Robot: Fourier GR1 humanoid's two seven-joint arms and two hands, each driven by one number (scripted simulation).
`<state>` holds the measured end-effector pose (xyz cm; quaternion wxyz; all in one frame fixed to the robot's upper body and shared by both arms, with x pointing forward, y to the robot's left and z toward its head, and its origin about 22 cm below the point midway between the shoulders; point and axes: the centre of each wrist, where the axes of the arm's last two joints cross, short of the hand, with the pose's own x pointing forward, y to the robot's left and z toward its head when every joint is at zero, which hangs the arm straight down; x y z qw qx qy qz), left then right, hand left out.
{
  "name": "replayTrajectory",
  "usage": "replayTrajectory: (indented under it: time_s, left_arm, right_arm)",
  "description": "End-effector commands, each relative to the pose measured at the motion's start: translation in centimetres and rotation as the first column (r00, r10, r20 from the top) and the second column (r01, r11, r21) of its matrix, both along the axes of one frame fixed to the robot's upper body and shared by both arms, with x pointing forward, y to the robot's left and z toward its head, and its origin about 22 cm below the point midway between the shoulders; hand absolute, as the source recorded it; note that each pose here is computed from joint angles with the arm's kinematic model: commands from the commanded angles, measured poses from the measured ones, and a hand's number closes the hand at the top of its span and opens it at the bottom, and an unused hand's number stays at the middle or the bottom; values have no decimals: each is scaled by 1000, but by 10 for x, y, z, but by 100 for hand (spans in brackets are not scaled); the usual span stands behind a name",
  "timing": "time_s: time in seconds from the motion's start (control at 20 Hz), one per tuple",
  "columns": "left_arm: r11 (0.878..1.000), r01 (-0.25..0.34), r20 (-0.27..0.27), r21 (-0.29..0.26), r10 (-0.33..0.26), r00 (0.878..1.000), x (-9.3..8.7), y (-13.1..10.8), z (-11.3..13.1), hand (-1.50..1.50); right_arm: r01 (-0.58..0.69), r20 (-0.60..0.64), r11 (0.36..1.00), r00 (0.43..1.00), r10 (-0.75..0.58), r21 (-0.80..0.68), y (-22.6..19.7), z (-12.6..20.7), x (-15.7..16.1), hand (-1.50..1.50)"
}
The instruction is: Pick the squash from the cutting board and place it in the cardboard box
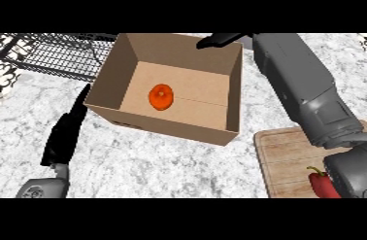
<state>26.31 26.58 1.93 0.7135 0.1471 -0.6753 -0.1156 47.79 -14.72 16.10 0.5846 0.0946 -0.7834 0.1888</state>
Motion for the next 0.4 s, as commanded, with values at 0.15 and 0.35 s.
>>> replayTrajectory:
  time_s: [0.15,0.35]
  left_arm:
    - [1000,25,23,1,-25,999,-4,-9,0,0]
    - [1000,31,17,-6,-30,999,5,-9,8,0]
  right_arm:
    - [74,4,996,997,-74,56,-96,21,3,-150]
    - [31,22,999,999,-31,16,-126,20,-1,-150]
